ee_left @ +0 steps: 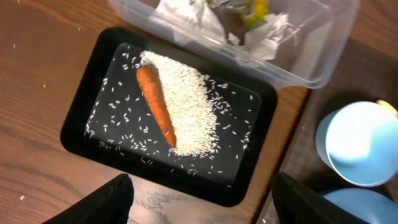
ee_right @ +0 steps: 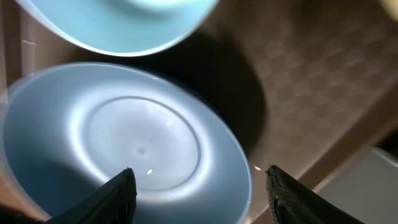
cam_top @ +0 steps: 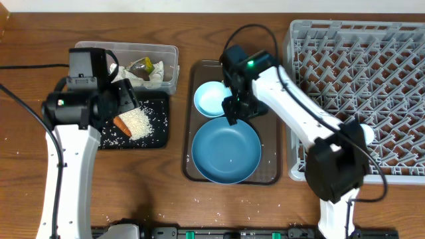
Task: Sort waste into correct bins and load items into the dishwasher rack
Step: 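Grasp the blue plate rim with the right gripper and lift it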
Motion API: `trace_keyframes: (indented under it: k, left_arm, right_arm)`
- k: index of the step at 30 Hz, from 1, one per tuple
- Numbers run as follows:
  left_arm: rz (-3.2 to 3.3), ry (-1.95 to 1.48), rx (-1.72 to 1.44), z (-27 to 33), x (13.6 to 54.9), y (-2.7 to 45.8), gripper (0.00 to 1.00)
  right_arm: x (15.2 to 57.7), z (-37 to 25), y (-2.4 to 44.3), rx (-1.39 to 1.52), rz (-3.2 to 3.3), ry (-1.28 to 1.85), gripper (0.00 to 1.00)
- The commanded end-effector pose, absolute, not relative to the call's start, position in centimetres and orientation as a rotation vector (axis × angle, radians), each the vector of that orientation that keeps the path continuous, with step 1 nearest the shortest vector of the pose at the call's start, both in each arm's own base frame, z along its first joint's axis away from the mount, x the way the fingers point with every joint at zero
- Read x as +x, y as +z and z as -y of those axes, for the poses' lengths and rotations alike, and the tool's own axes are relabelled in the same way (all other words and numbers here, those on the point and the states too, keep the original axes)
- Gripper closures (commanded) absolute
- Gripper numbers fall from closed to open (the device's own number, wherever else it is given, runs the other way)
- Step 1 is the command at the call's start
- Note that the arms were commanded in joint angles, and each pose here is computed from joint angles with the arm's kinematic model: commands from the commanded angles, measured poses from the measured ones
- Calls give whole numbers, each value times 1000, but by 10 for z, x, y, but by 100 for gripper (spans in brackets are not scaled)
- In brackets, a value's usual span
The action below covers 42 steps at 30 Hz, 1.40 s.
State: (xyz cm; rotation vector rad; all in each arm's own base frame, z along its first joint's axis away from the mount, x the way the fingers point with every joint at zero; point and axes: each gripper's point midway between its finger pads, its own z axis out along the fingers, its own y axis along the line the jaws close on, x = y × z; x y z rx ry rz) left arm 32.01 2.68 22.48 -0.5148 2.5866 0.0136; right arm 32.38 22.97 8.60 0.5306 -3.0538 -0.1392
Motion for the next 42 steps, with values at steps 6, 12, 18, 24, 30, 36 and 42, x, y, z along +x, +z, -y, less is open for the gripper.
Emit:
trace_keyframes:
  k: [6,12,18,24,30,36,42]
  left_arm:
    - [-2682,-31,-569,-32,327,195,25]
    - [-2725,-23,-578,-32,330,181,25]
    - [-2730,-20,-579,-33,333,178,23]
    - [-2730,-21,-579,-32,333,178,16]
    - [-2730,-21,-579,-32,333,178,14]
    - [-2730,-21,-579,-32,333,178,8]
    - [-2730,-21,-579,-32,333,178,8]
  right_arm:
    - [308,-222,29,506,2958,-62,43]
    - [307,-221,26,506,2958,-61,62]
    - [310,-216,25,506,2968,-17,99]
    - [313,-214,33,499,2989,-21,99]
    - [317,-214,86,567,3096,-102,99]
    - [316,-200,162,592,3283,-168,99]
    - [333,-125,245,334,3631,151,99]
